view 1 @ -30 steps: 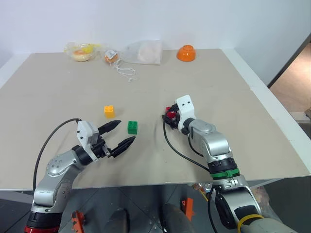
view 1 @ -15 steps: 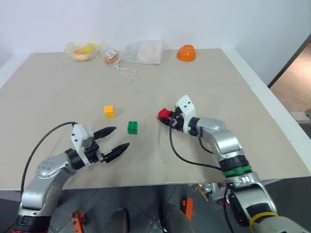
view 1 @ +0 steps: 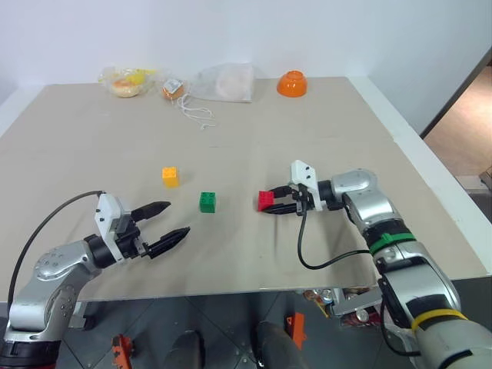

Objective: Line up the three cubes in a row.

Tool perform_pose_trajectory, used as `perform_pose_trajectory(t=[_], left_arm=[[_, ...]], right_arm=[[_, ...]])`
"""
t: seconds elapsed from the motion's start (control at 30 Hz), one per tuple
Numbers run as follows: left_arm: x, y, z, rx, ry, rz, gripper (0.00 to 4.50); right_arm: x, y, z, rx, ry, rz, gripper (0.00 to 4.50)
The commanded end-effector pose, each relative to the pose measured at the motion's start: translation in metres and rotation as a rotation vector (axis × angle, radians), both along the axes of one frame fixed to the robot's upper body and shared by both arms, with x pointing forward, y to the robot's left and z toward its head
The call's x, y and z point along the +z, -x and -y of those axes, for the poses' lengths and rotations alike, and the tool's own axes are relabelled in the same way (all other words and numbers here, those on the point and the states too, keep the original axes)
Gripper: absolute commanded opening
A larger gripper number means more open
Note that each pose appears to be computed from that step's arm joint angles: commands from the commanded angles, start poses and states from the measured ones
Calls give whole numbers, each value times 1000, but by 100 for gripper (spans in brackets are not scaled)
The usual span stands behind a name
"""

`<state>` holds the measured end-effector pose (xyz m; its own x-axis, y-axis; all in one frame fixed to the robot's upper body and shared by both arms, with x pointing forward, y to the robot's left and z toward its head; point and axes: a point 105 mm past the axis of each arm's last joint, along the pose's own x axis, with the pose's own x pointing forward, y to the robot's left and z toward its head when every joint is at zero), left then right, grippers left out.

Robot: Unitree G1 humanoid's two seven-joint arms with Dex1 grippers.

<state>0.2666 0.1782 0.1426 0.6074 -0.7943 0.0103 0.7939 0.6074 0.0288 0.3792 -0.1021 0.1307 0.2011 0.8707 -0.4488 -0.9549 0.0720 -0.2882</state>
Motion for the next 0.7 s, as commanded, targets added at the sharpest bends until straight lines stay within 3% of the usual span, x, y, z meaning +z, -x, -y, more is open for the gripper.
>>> perform_pose_trajectory(t=[0.03, 0.23, 0.7], left_arm=[[13, 5, -5, 7, -26, 42, 450], [16, 10, -8, 24, -37, 42, 450], [14, 11, -2, 32, -33, 35, 450]], right_arm=[[8, -4, -1, 39, 9, 34, 125], [0, 0, 2, 96, 72, -3, 125], [-14, 9, -5, 144, 60, -70, 125]])
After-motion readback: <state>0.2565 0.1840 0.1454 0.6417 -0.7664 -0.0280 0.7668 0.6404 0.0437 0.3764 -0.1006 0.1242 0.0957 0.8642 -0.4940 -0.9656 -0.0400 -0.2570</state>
